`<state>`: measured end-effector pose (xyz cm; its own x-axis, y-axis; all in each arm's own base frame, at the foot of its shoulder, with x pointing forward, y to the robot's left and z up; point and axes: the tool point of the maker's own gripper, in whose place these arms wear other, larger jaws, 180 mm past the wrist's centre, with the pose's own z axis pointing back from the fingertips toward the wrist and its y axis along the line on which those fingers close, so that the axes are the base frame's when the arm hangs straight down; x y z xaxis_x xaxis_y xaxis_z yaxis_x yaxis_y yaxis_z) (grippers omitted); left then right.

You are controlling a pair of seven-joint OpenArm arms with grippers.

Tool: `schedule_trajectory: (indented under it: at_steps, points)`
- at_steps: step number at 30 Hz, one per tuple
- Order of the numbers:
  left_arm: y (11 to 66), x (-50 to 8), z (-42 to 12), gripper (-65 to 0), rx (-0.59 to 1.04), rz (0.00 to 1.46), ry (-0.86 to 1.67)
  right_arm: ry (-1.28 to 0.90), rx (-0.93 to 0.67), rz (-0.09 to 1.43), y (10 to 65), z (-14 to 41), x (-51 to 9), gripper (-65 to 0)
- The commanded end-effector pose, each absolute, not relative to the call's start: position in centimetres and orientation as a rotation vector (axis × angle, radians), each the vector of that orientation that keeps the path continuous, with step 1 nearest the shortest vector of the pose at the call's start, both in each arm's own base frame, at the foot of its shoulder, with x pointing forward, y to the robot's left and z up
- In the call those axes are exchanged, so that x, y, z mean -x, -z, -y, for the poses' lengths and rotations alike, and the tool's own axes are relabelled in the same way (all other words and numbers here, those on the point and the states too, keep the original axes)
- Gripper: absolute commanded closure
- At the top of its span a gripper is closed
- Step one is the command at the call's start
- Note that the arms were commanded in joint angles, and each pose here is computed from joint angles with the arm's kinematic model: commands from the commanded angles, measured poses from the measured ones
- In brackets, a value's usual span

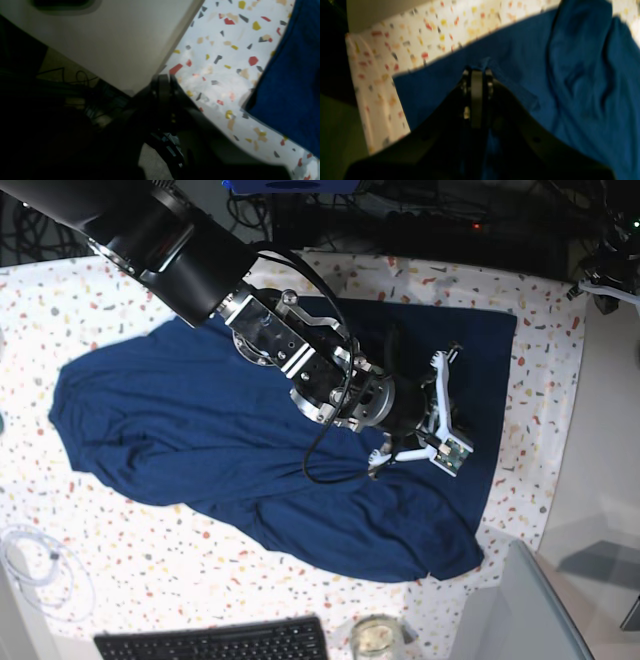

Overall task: Layout the t-shirt on the table in an organized manner, then fold the t-shirt properly
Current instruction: 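Reach the right gripper across the shirt and pull a fold flat, then return the right gripper to the shirt's collar corner and grasp it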

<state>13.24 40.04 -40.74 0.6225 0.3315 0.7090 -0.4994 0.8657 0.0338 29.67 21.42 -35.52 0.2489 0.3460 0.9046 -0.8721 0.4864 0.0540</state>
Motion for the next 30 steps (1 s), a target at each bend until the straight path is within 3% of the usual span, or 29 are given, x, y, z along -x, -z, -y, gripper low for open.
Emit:
schedule_trajectory:
  at_steps: [1,8,10,12,16,17,18,22,26,28,30]
  points:
    - [39.6,-13.6,-40.9,0.0,-0.263,0.795,-0.467,-0.887,-0.648,1.053,33.8,-22.1,-30.8,-0.2]
    - [39.6,-13.6,-40.9,0.0,-0.263,0.795,-0.467,-0.837,-0.551,1.075,35.6,-21.0,-32.9,-0.3]
    - [39.6,-13.6,-40.9,0.0,-0.263,0.795,-0.467,-0.798,-0.533,1.11,35.6,-20.5,-33.6,-2.9]
    - [39.6,-13.6,-40.9,0.0,-0.263,0.795,-0.467,-0.776,-0.522,1.134,35.3,-20.3,-34.1,-13.5]
    - [39.6,-13.7,-40.9,0.0,-0.263,0.796,-0.467,-0.763,-0.531,1.149,34.0,-20.3,-33.7,-51.2]
    - [39.6,-13.7,-40.9,0.0,-0.263,0.796,-0.467,-0.764,-0.527,1.156,33.6,-19.7,-33.7,-57.6]
    - [39.6,-13.7,-40.8,0.0,-0.26,0.799,-0.47,-0.759,-0.521,1.171,33.1,-18.9,-33.8,-60.2]
    - [39.5,-13.8,-40.7,0.0,-0.255,0.801,-0.468,-0.572,-0.506,1.237,30.9,-13.0,-34.6,-53.7]
    - [39.9,-13.8,-39.6,0.0,-0.22,0.805,-0.448,-0.152,-0.374,1.239,32.3,-0.7,-34.7,-44.1]
    - [40.4,-14.2,-37.5,-3.1,-0.137,0.812,-0.375,0.076,-0.346,1.201,33.8,4.8,-33.0,-45.8]
    - [41.0,-14.4,-35.7,-11.7,-0.064,0.812,-0.309,0.273,-0.344,1.153,35.6,9.3,-31.0,-49.4]
